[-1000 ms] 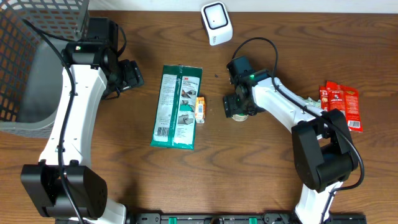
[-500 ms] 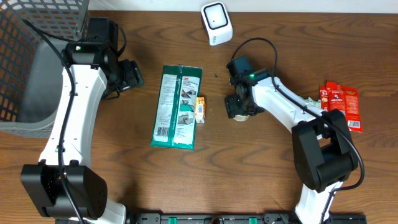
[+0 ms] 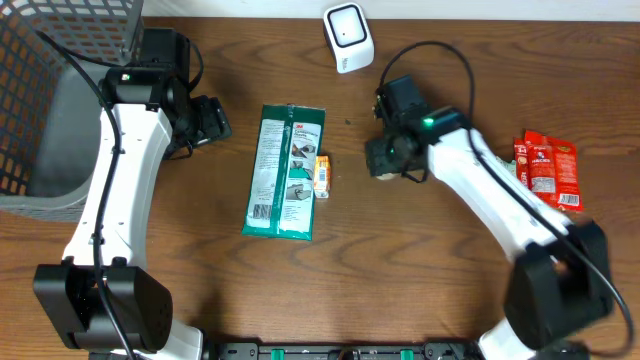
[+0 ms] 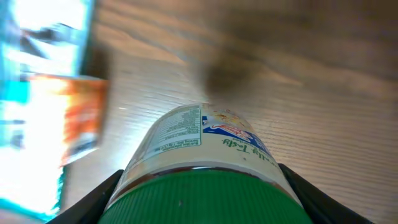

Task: Scan the item barcode
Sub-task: 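Raise the jar with the right gripper up to the scanner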

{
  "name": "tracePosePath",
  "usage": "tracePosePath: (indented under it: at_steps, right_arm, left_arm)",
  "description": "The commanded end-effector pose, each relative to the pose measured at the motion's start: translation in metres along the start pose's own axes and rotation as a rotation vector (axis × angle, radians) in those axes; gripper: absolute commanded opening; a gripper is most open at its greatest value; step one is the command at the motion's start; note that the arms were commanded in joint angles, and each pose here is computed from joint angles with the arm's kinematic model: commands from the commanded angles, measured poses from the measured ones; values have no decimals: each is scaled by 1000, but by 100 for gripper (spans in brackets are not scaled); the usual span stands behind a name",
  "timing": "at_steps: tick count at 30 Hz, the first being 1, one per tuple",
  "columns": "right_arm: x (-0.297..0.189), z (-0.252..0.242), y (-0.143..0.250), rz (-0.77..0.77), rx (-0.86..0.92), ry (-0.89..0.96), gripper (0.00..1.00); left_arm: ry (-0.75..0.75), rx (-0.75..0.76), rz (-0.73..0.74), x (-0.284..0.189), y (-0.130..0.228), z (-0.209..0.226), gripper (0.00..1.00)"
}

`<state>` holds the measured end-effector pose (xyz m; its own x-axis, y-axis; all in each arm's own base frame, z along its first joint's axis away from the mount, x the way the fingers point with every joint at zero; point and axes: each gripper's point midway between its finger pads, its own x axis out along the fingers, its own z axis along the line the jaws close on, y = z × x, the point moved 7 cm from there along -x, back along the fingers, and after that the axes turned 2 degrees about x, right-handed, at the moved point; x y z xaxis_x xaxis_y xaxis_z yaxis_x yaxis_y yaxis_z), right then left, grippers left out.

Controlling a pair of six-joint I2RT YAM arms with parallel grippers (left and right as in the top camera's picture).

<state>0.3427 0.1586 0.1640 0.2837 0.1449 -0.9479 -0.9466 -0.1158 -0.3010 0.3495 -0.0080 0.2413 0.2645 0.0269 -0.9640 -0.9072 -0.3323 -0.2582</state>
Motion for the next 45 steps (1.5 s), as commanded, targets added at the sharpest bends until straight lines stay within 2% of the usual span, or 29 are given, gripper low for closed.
tracePosePath:
  at_steps: [1,5,13,17,21,26,29,33,37,42,45]
  right_arm:
    - [-66,14,-9,-156,-10,-136,60]
    - [-107,14,-11,-226,40,-188,53]
    - [-169,14,-42,-270,67,-204,51]
    - [-182,19,-62,-263,63,-201,51]
    - [-169,23,-76,-219,49,-185,51]
    - [-127,23,-91,-154,49,-163,50]
    - [-98,26,-108,-171,21,-164,46]
    - [-69,33,-138,-266,3,-187,40]
    - [-50,36,-168,-385,0,-211,41]
    - [-44,36,-214,-627,27,-268,38]
    - [-42,35,-230,-713,73,-302,36]
  left_arm:
    - [-8,1,-18,-6,0,3,85]
    - [-8,1,-18,-6,0,3,85]
    - [-8,1,-17,-6,0,3,85]
    - [-8,1,-17,-6,0,3,85]
    - [-8,1,-18,-6,0,3,85]
    - [-8,1,-18,-6,0,3,85]
    - [-8,1,-18,-6,0,3,85]
    - [-8,1,-18,-6,0,3,85]
    - [-8,1,-18,-6,0,3,85]
    - [-8,1,-17,-6,0,3,85]
    - [-8,1,-18,-6,0,3,85]
